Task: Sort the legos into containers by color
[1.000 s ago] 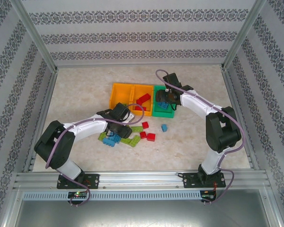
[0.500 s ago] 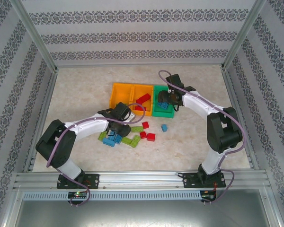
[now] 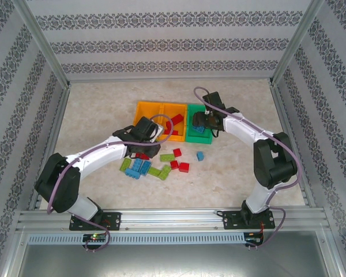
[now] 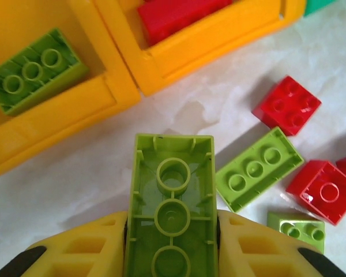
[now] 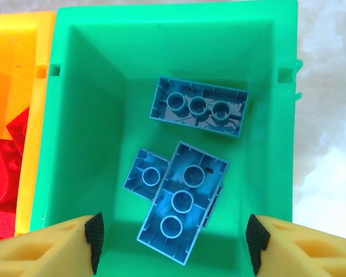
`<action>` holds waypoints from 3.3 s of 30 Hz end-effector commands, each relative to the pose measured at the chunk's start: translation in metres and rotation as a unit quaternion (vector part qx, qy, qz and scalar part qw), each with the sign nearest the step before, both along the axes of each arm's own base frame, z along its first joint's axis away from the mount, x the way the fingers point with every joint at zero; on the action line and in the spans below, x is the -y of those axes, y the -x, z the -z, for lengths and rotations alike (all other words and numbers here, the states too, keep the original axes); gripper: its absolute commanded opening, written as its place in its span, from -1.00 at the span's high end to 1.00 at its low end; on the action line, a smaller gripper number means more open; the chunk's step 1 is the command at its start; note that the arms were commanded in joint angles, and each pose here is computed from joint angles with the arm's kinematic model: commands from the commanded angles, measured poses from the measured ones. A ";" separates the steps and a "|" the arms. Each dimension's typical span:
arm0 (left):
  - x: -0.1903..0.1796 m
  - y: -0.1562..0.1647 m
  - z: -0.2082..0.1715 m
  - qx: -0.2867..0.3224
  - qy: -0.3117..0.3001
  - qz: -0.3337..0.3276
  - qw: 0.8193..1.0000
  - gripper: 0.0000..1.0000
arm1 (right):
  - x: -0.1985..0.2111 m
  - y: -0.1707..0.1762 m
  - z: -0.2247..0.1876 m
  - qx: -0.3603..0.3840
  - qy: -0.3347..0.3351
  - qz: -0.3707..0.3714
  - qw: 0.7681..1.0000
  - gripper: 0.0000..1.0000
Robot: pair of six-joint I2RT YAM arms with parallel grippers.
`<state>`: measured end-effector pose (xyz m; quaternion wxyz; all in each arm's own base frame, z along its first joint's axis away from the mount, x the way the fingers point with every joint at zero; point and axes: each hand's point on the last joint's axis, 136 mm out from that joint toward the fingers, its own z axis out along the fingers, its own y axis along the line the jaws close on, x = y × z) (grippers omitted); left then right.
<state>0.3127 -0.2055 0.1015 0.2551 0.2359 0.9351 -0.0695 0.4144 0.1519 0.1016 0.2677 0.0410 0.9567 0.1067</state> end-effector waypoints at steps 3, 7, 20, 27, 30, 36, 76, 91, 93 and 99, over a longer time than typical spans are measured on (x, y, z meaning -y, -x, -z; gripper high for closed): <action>-0.027 -0.044 -0.035 0.052 0.037 -0.106 0.992 0.45 | -0.001 0.013 -0.011 0.014 -0.003 -0.009 1.000 -0.38; -0.039 -0.073 -0.042 0.051 0.071 -0.144 0.986 0.45 | -0.009 0.024 -0.015 0.019 -0.001 -0.022 1.000 -0.37; -0.044 -0.147 -0.017 -0.016 0.075 -0.208 0.975 0.24 | -0.022 0.050 -0.010 0.016 0.026 -0.042 0.999 -0.38; -0.040 -0.145 -0.024 -0.014 0.104 -0.222 0.970 -0.81 | -0.041 0.069 -0.009 0.016 0.020 -0.093 0.995 -0.37; -0.036 -0.135 -0.033 -0.002 0.120 -0.212 0.970 -0.99 | -0.053 0.085 -0.005 0.009 0.023 -0.131 0.991 -0.38; -0.032 -0.108 -0.052 0.036 0.162 -0.183 0.969 -0.99 | -0.080 0.138 0.009 -0.015 0.042 -0.269 0.962 -0.37; -0.089 -0.022 -0.038 0.052 0.133 -0.242 0.960 -0.99 | -0.099 0.197 0.074 -0.099 0.193 -0.552 0.805 0.18; -0.106 -0.010 -0.023 0.046 0.086 -0.257 0.962 -0.99 | -0.129 0.161 -0.022 0.050 0.038 -0.495 0.866 0.46; -0.105 -0.008 -0.019 0.039 0.085 -0.251 0.963 -0.99 | -0.132 0.140 -0.039 0.065 0.009 -0.457 0.887 0.46; -0.091 -0.001 -0.005 -0.002 0.095 -0.224 0.970 -0.99 | -0.126 0.077 -0.055 0.059 -0.014 -0.341 0.938 0.49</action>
